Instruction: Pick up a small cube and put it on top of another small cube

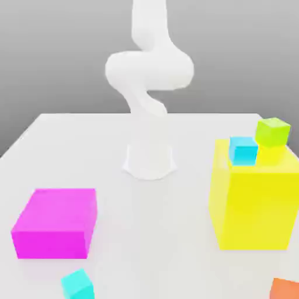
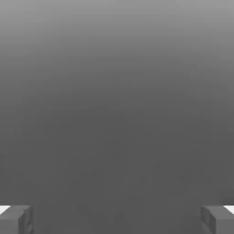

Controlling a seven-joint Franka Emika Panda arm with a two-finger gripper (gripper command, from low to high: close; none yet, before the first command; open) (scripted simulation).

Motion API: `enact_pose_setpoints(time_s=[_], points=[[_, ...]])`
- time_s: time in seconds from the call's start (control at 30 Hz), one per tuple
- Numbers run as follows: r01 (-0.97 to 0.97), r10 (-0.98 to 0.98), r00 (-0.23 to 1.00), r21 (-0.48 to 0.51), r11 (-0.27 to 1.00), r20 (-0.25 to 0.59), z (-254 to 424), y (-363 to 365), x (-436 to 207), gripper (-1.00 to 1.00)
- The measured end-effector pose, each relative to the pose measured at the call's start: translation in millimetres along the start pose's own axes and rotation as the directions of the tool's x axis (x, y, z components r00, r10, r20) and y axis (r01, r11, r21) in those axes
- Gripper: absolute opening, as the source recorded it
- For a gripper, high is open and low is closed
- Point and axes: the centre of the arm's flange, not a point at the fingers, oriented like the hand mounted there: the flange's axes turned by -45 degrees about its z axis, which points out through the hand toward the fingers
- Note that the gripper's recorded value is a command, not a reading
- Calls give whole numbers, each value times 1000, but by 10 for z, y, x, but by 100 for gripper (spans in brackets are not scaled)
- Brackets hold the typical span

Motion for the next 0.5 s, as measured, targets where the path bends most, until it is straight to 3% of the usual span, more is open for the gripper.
enact_pose_setpoints(time_s=[0.23, 0.5], points=[[264, -277, 958, 157, 952, 69, 713, -116, 67, 0], [517, -564, 823, 328, 791, 62, 1524, -378, 23, 0]])
